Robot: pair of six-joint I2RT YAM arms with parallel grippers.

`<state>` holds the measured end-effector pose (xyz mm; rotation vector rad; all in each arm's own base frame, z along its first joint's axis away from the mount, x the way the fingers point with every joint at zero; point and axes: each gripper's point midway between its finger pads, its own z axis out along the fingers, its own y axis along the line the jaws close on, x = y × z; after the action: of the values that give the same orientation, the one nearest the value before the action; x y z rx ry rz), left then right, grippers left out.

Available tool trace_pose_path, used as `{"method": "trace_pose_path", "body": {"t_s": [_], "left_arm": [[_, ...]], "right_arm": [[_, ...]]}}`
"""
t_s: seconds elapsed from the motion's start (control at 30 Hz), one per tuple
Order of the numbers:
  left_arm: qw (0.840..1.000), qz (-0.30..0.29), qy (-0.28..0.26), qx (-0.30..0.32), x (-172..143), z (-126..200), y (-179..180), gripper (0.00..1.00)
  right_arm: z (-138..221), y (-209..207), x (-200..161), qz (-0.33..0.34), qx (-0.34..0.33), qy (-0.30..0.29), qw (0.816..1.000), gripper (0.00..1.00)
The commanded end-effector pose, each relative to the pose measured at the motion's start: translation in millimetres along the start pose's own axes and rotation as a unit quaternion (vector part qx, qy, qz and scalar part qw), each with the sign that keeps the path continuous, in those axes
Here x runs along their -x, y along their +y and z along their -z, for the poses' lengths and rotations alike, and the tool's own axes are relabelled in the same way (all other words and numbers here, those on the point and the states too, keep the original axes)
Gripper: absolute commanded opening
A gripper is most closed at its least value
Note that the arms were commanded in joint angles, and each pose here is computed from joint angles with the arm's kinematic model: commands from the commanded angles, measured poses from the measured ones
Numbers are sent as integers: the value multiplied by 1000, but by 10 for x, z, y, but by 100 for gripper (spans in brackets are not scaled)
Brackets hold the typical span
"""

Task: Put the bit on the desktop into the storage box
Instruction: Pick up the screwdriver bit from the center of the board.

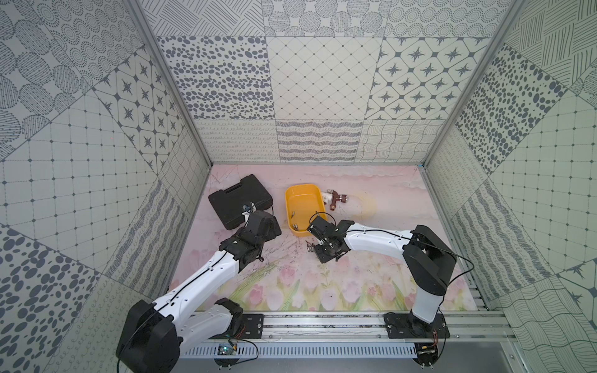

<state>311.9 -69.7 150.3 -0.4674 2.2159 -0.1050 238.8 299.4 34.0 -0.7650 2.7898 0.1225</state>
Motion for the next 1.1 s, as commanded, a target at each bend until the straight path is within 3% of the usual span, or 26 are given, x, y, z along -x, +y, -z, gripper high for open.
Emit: {"method": "trace_pose_path", "body": {"t_s": [0.0, 1.07], "left_arm": [[1000, -5, 0, 2, 10, -20, 5, 99], [1000, -4, 6, 9, -26, -34, 43, 99]], "right_arm": [[-3, 88, 117, -3, 12, -13, 1000, 31], [-175, 76, -23, -14, 8, 17, 1000, 13]]}}
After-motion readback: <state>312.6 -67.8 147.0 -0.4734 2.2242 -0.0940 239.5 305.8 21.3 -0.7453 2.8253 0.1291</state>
